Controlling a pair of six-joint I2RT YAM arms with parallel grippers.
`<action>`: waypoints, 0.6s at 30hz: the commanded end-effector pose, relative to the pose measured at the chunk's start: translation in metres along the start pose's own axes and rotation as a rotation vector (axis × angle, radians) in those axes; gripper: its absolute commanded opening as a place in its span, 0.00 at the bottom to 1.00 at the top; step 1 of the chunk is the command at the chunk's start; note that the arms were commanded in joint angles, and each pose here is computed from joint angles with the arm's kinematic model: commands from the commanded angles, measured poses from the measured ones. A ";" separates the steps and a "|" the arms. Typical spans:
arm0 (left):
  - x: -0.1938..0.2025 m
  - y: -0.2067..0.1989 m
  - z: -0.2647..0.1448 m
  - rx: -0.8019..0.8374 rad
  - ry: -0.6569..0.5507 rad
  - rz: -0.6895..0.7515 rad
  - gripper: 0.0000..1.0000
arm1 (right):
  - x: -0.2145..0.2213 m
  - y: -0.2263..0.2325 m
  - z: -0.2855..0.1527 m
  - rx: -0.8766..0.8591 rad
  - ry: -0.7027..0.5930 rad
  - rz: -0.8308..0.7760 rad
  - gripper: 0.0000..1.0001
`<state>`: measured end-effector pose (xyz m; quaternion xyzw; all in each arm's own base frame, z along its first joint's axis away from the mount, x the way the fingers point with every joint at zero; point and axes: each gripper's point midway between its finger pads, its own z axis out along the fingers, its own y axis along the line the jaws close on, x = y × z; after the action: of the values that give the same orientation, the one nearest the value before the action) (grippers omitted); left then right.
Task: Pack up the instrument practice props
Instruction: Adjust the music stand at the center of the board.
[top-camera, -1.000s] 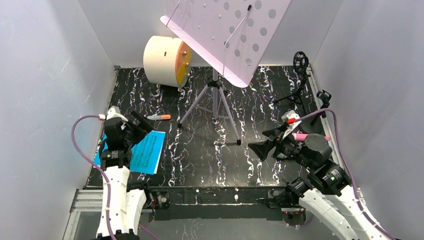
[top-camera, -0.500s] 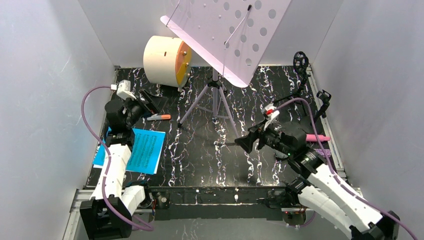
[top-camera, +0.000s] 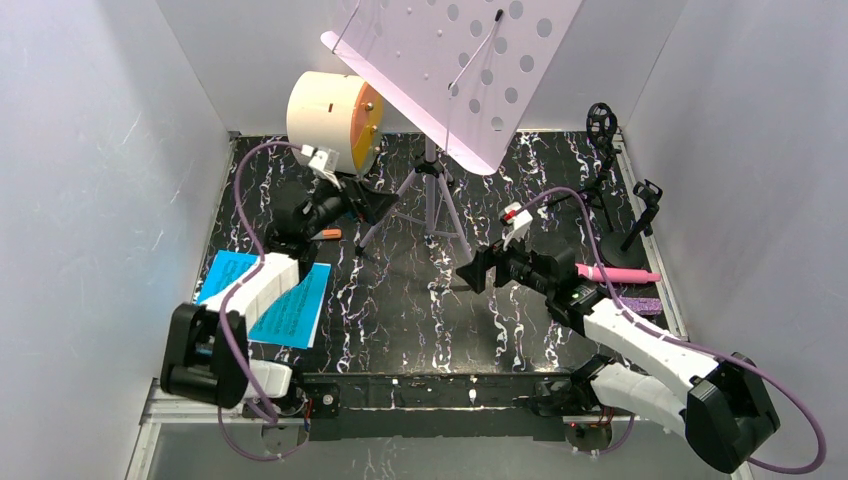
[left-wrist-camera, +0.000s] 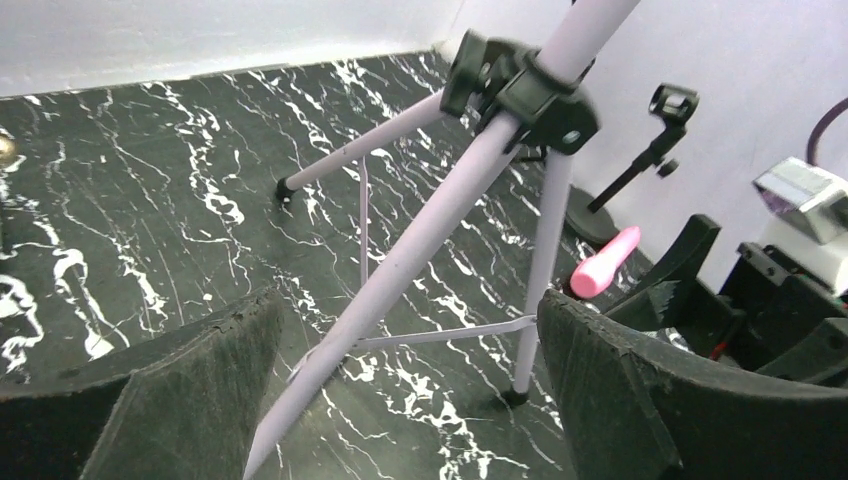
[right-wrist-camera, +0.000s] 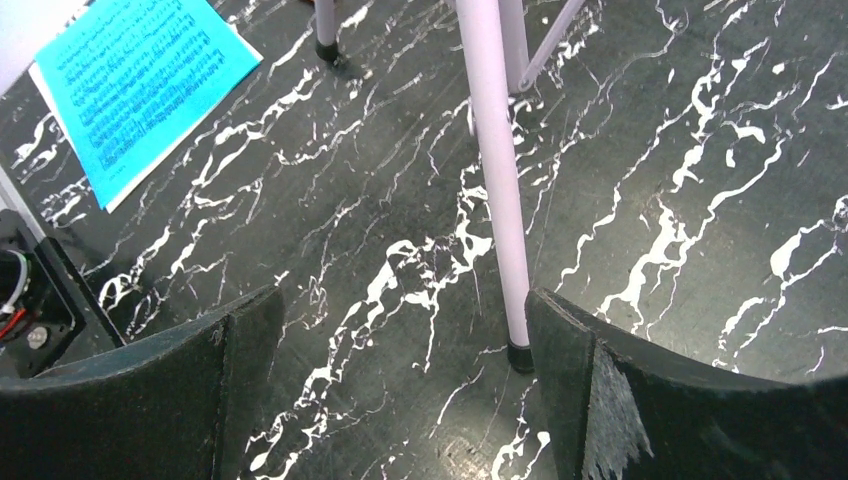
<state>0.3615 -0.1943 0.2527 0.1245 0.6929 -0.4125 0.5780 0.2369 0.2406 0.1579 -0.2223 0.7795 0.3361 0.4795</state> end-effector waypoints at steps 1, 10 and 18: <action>0.010 -0.006 0.030 0.113 0.009 0.142 0.94 | -0.003 -0.009 0.006 0.026 -0.036 -0.022 0.98; 0.037 0.008 0.059 0.181 0.070 0.229 0.86 | 0.034 -0.032 0.018 0.111 0.050 0.030 0.98; 0.058 0.000 0.058 0.250 0.112 0.295 0.62 | 0.051 -0.065 0.030 0.171 0.113 0.091 0.96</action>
<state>0.3914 -0.2410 0.1853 0.2616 0.6827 -0.4010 0.5520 0.2519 0.2231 0.0728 -0.1879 0.8479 0.2745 0.4128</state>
